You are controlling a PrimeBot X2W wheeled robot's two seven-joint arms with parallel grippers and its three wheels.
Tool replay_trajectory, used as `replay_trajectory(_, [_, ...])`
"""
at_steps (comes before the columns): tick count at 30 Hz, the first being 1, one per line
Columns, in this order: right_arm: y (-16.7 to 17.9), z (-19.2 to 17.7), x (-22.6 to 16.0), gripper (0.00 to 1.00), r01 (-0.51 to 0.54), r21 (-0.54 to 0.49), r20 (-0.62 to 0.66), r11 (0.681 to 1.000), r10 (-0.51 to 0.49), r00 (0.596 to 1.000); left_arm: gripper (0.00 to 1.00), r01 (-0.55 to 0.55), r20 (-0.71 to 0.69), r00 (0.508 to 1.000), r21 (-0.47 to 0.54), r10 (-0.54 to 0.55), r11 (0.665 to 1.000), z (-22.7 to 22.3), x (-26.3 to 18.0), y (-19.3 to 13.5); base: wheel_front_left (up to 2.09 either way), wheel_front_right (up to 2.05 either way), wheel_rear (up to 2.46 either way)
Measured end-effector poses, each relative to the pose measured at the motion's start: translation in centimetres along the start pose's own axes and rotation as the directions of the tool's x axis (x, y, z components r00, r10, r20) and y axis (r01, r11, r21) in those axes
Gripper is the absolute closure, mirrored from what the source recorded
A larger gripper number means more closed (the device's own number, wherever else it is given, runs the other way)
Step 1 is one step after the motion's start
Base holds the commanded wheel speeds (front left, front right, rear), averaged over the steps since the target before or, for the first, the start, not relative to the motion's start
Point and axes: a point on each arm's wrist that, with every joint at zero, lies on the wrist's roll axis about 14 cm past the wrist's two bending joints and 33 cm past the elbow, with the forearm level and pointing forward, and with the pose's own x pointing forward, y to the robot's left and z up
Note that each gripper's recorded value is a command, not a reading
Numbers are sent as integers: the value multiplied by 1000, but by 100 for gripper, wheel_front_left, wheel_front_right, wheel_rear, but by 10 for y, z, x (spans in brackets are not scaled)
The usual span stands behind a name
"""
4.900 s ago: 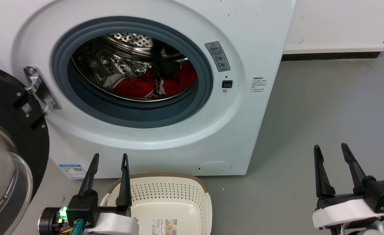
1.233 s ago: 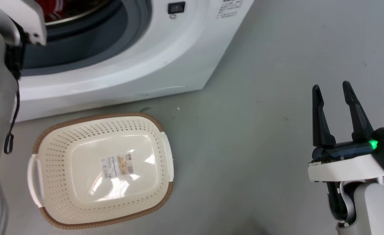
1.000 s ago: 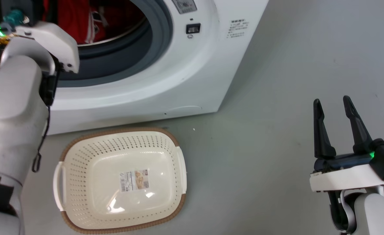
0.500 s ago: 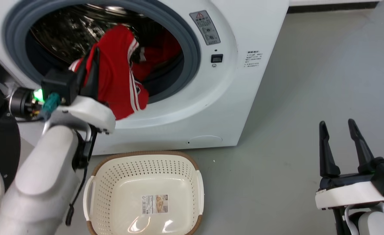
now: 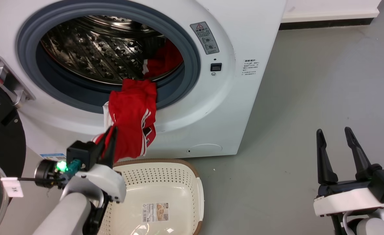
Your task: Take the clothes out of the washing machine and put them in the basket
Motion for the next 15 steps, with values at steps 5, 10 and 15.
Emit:
replay_trajectory(5, [-5, -7, 0, 0, 15, -5, -19, 1000, -15, 1000, 100, 51, -160, 986, -27, -55, 998, -50, -6, -17, 0, 0, 0])
replay_trajectory(10, [-9, -13, 0, 0, 25, -10, -39, 1000, -26, 999, 100, 87, -281, 954, -62, -102, 994, -95, -13, -32, 0, 0, 0])
replay_trajectory(15, [-22, -12, -4, 0, 65, -14, -38, 998, -66, 997, 100, 93, -300, 947, -74, -112, 993, -103, -15, -36, 0, 0, 0])
